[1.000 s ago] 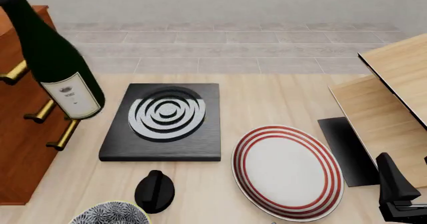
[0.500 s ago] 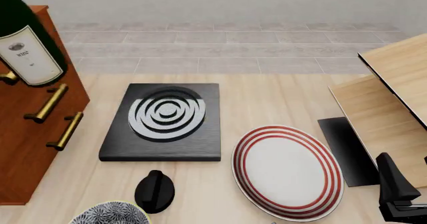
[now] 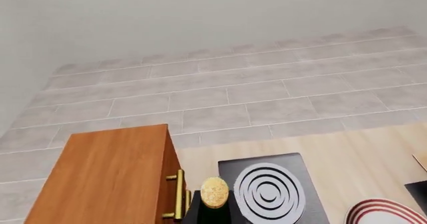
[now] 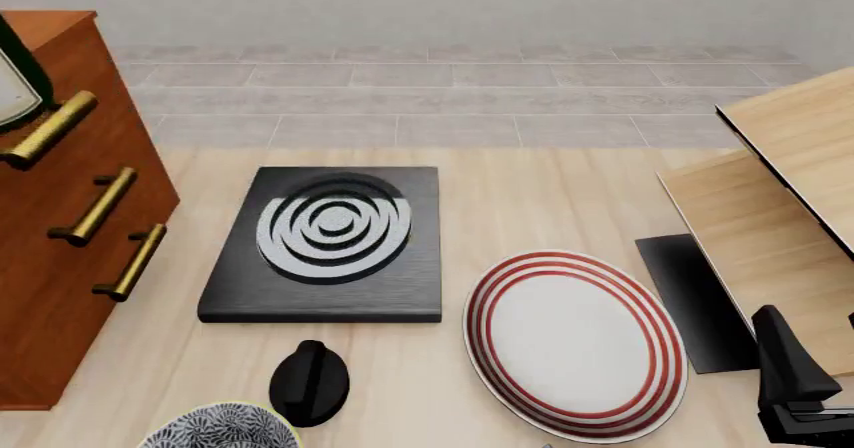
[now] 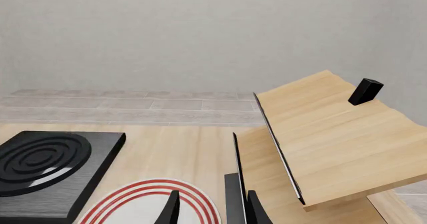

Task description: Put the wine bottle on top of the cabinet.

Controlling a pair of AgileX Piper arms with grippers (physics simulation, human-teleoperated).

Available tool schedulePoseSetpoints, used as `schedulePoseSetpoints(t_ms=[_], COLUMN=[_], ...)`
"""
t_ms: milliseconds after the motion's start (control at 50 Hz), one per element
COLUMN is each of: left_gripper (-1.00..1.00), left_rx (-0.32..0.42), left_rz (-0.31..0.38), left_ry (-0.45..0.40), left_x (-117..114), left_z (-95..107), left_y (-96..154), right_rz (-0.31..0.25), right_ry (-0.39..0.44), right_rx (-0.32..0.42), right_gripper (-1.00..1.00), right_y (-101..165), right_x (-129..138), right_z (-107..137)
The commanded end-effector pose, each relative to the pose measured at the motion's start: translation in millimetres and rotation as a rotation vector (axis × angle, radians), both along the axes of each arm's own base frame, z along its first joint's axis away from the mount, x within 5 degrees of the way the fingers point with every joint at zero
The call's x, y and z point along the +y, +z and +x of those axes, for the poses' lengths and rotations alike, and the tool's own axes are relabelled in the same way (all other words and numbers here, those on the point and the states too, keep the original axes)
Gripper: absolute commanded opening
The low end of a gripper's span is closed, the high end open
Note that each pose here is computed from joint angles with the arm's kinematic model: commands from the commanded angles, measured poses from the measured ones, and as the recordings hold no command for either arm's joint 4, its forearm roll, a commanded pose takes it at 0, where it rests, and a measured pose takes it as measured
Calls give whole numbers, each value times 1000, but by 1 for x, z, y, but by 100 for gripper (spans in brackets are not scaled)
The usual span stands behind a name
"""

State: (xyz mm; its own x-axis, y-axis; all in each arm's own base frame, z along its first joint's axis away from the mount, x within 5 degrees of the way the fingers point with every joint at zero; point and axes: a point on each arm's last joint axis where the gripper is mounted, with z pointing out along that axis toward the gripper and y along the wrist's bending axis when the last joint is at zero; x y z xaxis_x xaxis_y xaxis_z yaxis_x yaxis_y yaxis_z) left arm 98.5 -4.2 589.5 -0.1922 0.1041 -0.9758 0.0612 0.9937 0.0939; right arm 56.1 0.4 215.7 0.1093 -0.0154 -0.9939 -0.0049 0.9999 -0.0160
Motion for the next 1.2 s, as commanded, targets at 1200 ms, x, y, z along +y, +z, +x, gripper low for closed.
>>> schedulePoseSetpoints(t_ms=[1200], left_gripper=[-100], left_rx=[57], left_rz=[101], left_ry=[464], left_x=[68], left_z=[36], left_y=[3], right_rz=[0], right_ry=[0], right_rx=[0], right_gripper=[100], right_y=[0], right_x=[0], right_z=[0])
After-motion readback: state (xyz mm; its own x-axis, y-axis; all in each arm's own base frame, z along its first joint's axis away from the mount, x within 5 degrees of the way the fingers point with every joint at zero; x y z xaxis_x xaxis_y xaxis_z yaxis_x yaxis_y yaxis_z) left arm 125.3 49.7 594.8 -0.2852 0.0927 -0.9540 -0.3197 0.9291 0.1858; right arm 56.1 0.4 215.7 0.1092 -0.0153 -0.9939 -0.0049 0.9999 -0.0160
